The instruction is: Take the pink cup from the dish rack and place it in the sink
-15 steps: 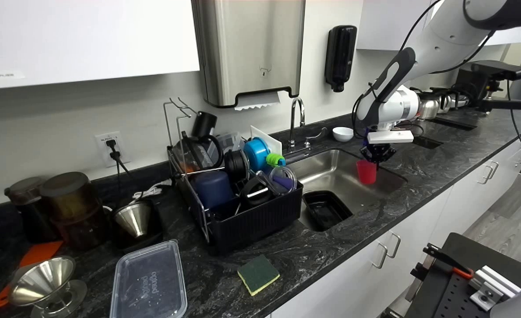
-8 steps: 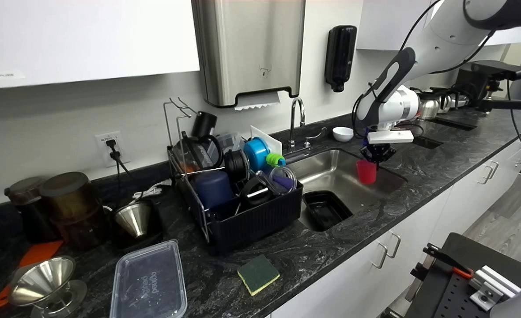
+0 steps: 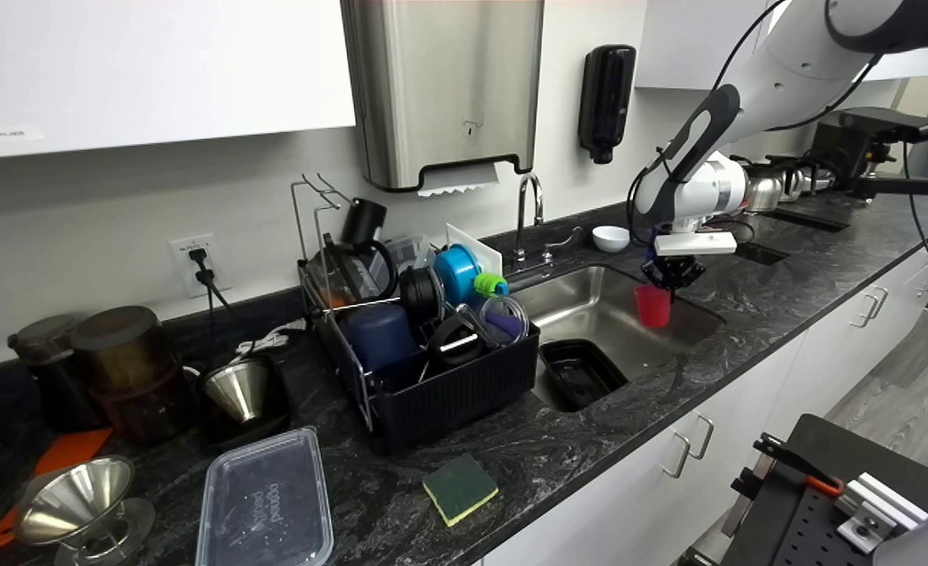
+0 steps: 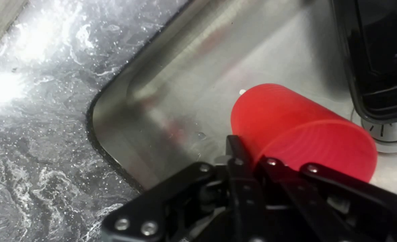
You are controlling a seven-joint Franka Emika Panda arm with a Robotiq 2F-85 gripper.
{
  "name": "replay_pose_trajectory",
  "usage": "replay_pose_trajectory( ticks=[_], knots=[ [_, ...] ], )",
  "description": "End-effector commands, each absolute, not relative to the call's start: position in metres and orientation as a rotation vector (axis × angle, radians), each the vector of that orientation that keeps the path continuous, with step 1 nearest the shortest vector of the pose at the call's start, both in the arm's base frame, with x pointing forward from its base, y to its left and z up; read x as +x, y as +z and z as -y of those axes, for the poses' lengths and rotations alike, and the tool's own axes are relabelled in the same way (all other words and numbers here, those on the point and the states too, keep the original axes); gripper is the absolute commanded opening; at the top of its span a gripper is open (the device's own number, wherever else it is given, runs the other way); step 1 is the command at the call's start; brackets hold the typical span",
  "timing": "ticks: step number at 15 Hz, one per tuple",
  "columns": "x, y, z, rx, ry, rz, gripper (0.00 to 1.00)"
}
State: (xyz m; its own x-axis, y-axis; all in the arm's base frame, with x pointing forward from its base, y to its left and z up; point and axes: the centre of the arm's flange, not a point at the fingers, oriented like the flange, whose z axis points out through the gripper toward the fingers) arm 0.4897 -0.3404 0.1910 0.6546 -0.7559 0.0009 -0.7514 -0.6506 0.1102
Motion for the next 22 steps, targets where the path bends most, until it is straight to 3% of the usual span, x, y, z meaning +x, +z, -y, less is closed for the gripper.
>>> replay_pose_trajectory(
  ticks=[1, 2, 22],
  knots=[
    [0.49, 0.191, 0.34, 2.765, -0.069, 1.263, 0.04],
    [0.49, 0.191, 0.34, 2.765, -0.069, 1.263, 0.01],
    [0.52, 0.115, 0.328, 2.809, 0.023, 1.168, 0.01]
  ],
)
